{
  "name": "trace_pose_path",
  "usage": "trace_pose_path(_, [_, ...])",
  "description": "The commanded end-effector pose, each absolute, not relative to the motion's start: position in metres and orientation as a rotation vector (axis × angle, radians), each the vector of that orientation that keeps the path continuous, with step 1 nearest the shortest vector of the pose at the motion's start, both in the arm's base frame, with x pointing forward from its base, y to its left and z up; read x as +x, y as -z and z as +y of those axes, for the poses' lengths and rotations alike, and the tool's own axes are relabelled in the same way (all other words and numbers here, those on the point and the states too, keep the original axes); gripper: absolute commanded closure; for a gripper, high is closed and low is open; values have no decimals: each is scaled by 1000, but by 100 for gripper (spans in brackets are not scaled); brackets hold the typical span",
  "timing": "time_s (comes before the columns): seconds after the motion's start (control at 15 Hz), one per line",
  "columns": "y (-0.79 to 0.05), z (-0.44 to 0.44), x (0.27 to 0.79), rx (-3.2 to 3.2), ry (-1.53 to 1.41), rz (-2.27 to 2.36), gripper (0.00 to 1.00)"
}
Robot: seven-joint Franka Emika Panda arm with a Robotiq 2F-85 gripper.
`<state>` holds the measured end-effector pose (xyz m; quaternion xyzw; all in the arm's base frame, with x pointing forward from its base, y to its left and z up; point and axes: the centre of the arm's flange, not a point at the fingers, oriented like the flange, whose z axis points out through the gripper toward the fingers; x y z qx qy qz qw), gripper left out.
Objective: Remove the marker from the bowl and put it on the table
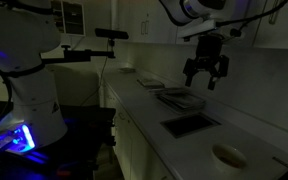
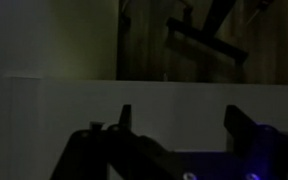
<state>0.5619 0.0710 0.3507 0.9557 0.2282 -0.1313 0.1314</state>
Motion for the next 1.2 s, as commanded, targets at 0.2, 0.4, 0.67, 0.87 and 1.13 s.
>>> trace_pose_path(0.2, [-321, 65, 576, 2762, 397, 973, 0])
trace_pose_path(0.4, [-279, 54, 597, 2681, 356, 1218, 0])
trace_pose_path(0.67, [-223, 39, 630, 2581, 354, 1544, 0])
trace_pose_path(0.87, [-194, 38, 651, 2482, 373, 1727, 0])
trace_pose_path(1.13, [-171, 47, 676, 2407, 396, 1802, 8])
